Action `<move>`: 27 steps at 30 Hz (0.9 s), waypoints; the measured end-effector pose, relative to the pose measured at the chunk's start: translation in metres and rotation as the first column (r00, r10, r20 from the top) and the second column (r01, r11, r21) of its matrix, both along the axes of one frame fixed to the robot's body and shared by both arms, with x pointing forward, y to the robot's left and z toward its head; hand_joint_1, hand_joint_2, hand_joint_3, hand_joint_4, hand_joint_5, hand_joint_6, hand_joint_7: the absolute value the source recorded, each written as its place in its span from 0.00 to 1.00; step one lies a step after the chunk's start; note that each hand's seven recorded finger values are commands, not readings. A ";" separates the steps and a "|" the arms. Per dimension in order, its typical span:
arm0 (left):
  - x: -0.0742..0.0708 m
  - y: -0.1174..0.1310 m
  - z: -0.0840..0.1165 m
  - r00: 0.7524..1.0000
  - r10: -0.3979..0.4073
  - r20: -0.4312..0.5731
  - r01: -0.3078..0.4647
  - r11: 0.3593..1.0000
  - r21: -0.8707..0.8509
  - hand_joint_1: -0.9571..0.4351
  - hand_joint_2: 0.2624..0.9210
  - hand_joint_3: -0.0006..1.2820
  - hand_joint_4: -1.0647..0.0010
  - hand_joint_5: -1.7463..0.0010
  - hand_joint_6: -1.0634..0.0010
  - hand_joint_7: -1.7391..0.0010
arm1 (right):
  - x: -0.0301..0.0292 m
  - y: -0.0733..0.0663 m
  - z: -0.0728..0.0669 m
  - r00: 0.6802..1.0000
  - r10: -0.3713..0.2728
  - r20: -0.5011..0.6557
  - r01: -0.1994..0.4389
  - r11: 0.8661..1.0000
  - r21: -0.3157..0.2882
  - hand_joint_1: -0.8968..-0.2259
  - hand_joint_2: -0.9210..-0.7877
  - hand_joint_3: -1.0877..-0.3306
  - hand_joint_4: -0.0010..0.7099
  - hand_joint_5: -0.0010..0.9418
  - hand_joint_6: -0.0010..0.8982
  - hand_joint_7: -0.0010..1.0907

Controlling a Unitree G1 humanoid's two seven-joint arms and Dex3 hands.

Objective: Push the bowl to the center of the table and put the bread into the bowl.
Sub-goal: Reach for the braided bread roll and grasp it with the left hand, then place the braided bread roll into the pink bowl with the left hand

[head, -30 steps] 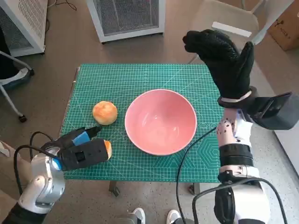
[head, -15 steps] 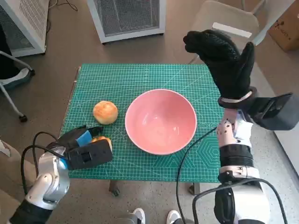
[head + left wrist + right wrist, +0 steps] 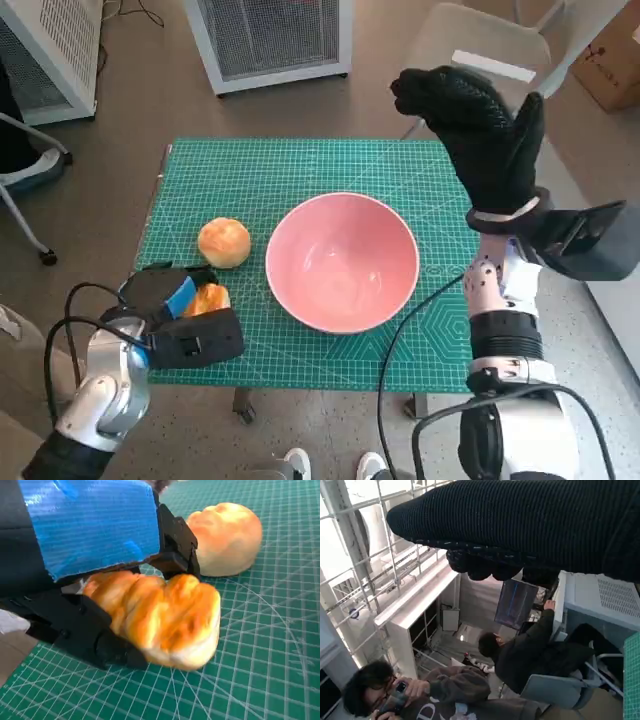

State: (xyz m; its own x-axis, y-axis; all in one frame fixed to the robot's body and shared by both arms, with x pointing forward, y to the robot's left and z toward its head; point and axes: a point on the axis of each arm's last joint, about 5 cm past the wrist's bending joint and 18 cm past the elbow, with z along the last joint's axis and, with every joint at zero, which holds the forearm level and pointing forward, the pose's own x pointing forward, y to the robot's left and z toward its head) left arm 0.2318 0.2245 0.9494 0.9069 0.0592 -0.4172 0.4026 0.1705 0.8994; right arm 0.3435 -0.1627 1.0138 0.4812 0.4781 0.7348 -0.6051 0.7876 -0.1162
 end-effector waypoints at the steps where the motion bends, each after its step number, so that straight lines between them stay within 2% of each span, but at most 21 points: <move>1: 0.000 0.000 0.001 1.000 -0.002 -0.001 0.002 1.000 -0.003 0.69 0.75 0.30 0.40 0.22 0.39 0.38 | 0.0000 0.000 0.000 1.000 0.000 0.000 0.000 1.000 0.000 0.39 0.00 0.50 0.33 0.00 0.13 0.38; 5: -0.003 0.000 0.007 1.000 -0.010 -0.002 0.010 1.000 -0.024 0.69 0.87 0.17 0.37 0.27 0.38 0.38 | 0.0000 0.000 0.000 1.000 0.001 -0.001 -0.001 1.000 0.000 0.39 0.00 0.50 0.33 0.00 0.11 0.41; 11: -0.010 0.000 0.019 0.999 -0.017 0.036 0.019 0.997 -0.074 0.69 0.95 0.09 0.33 0.33 0.39 0.35 | 0.0001 0.000 0.000 1.000 0.002 -0.002 -0.002 1.000 -0.001 0.39 0.00 0.51 0.32 0.00 0.09 0.45; 20: -0.019 -0.001 0.049 0.981 -0.036 0.188 0.057 0.993 -0.107 0.69 0.97 0.05 0.30 0.38 0.38 0.33 | 0.0001 0.000 -0.001 1.000 0.006 -0.002 -0.006 1.000 -0.003 0.39 0.00 0.51 0.32 0.00 0.08 0.46; 27: -0.026 -0.003 0.074 0.948 -0.068 0.310 0.112 0.986 -0.126 0.69 0.98 0.04 0.29 0.40 0.38 0.32 | 0.0001 0.000 -0.001 1.000 0.005 -0.002 -0.005 1.000 -0.003 0.39 0.00 0.51 0.32 0.00 0.08 0.47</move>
State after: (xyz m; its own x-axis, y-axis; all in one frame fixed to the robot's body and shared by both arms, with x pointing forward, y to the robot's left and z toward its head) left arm 0.2056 0.2212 1.0233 0.9905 -0.0674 -0.1199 0.1341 0.2789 0.9509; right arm 0.3436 -0.1627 1.0132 0.4803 0.4824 0.7325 -0.6093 0.7843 -0.1170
